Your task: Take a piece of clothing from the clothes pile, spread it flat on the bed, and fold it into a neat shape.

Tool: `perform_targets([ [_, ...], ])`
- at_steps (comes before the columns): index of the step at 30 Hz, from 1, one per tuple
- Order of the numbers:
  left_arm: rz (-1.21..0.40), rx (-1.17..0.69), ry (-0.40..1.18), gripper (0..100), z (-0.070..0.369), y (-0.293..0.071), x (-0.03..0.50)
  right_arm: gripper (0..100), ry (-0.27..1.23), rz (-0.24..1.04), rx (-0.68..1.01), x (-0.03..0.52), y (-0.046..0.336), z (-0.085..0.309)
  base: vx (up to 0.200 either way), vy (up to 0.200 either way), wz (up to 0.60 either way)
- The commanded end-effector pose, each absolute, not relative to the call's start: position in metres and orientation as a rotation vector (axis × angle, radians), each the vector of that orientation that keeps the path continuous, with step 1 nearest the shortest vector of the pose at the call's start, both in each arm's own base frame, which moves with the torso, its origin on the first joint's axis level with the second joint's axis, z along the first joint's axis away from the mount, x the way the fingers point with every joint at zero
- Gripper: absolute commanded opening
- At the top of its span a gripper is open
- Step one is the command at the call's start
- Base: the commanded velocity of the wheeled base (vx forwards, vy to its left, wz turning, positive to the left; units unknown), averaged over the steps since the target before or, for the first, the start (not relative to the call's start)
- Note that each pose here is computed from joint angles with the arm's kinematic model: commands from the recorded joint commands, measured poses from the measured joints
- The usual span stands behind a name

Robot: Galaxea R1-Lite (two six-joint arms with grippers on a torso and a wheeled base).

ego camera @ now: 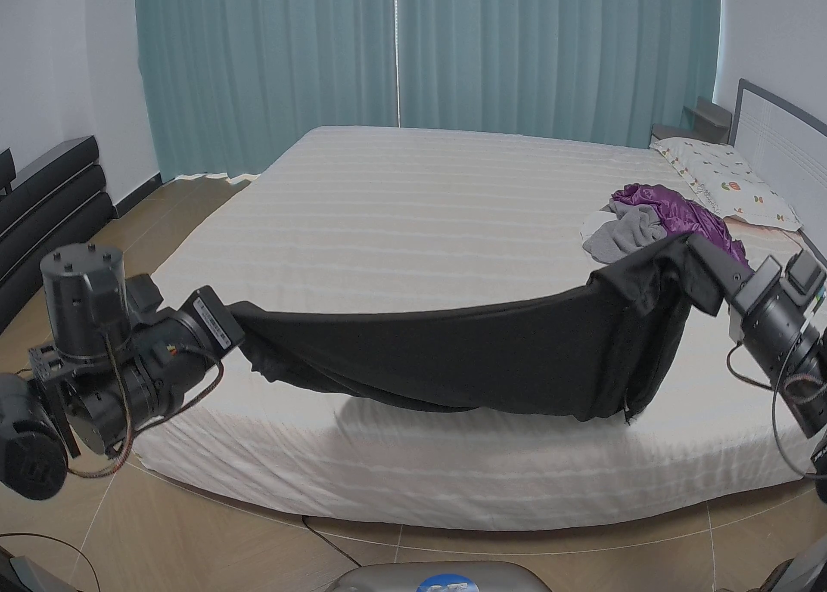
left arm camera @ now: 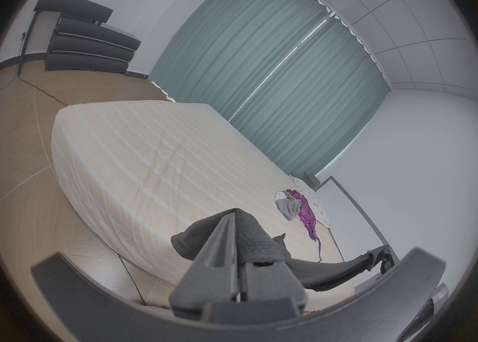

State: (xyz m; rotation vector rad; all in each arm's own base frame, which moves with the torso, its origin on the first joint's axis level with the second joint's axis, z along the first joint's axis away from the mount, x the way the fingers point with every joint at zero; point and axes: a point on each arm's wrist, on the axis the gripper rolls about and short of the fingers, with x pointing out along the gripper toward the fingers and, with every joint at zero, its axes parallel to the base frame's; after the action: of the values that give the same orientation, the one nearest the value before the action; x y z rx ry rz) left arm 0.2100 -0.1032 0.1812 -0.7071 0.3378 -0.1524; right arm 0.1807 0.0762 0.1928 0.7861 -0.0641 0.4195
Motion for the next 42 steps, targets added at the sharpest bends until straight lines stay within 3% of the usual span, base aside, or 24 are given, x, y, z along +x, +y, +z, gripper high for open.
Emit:
perform_targets([
  [1, -0.182, -0.739, 0.241, 0, 0.245, -0.108, 0.224, 0, -0.164, 0.417, 0.788, 0.198, 0.075, 0.261, 0.0, 0.0, 0.0],
  [8, -0.15, -0.717, 0.304, 0, 0.253, -0.126, 0.266, 0, -0.192, 0.293, 0.78, 0.255, 0.078, 0.28, 0.0, 0.0, 0.0],
  [16, -0.134, -0.7, 0.374, 0, 0.223, -0.151, 0.33, 0, -0.084, 0.174, 0.743, 0.329, 0.085, 0.231, 0.175, 0.0, 0.0],
  [30, -0.065, -0.71, 0.399, 0, 0.163, -0.151, 0.427, 0, -0.026, 0.112, 0.725, 0.409, 0.088, 0.178, 0.2, 0.0, 0.0],
  [42, -0.038, -0.747, 0.383, 0, 0.1, -0.163, 0.486, 0, 0.016, 0.071, 0.689, 0.463, 0.096, 0.118, 0.0, 0.0, 0.0],
])
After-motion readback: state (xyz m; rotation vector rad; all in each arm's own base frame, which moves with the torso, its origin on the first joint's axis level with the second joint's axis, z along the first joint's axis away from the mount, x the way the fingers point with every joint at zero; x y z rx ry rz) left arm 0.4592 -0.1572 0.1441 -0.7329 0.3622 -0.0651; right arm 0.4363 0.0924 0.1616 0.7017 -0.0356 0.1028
